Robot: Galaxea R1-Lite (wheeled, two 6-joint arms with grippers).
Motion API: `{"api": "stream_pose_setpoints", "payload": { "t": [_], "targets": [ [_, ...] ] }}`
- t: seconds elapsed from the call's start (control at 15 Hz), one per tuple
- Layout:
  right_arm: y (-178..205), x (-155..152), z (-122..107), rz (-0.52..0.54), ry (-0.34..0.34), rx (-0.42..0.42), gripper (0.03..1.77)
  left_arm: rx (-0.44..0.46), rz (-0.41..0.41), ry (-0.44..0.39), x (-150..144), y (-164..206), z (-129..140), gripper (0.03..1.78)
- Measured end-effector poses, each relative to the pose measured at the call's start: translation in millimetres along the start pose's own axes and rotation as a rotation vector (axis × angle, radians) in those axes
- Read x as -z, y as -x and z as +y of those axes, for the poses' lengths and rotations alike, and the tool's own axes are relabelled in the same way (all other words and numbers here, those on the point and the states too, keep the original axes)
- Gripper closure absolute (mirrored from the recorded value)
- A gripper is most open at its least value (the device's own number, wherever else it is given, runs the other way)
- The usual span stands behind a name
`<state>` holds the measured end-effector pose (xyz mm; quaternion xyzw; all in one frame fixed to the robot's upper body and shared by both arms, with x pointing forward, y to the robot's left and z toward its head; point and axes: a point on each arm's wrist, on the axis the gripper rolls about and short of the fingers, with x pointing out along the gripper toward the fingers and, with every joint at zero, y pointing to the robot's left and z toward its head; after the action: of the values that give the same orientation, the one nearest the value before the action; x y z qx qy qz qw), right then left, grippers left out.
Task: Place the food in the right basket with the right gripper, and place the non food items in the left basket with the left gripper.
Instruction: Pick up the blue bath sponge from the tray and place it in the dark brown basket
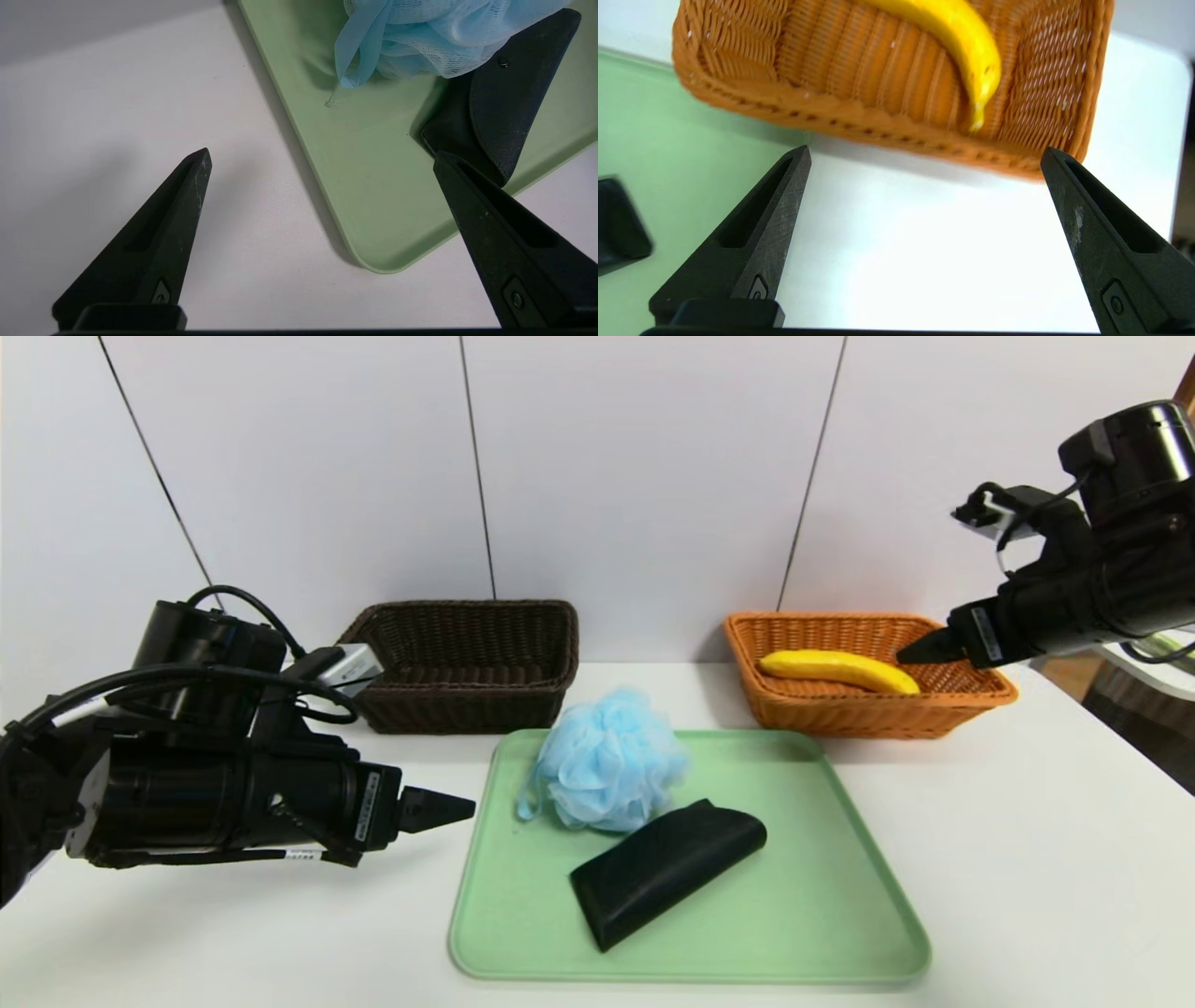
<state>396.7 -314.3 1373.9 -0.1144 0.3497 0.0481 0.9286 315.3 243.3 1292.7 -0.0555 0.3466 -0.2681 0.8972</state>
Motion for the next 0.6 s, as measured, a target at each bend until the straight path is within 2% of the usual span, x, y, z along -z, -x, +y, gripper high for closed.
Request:
{"api": "stream_pose_setpoints", "payload": {
  "t": [0.13, 0.27, 0.6],
  "targets": [
    [15.2, 17.0, 3.5, 0.020, -0.109, -0.006, 0.11, 0.002, -0.012, 0.017, -1.2, 3.1, -1.2, 0.12],
    [30.7, 34.9, 8.9, 0.036, -0.176, -0.016, 0.11, 0.005, -0.021, 0.024, -2.0, 5.9, -2.2, 0.12],
    [67.8, 92.6, 31.1, 0.083, -0.159, -0.071, 0.11, 0.026, -0.030, 0.020, -1.6, 11.0, -5.3, 0.12]
  ]
}}
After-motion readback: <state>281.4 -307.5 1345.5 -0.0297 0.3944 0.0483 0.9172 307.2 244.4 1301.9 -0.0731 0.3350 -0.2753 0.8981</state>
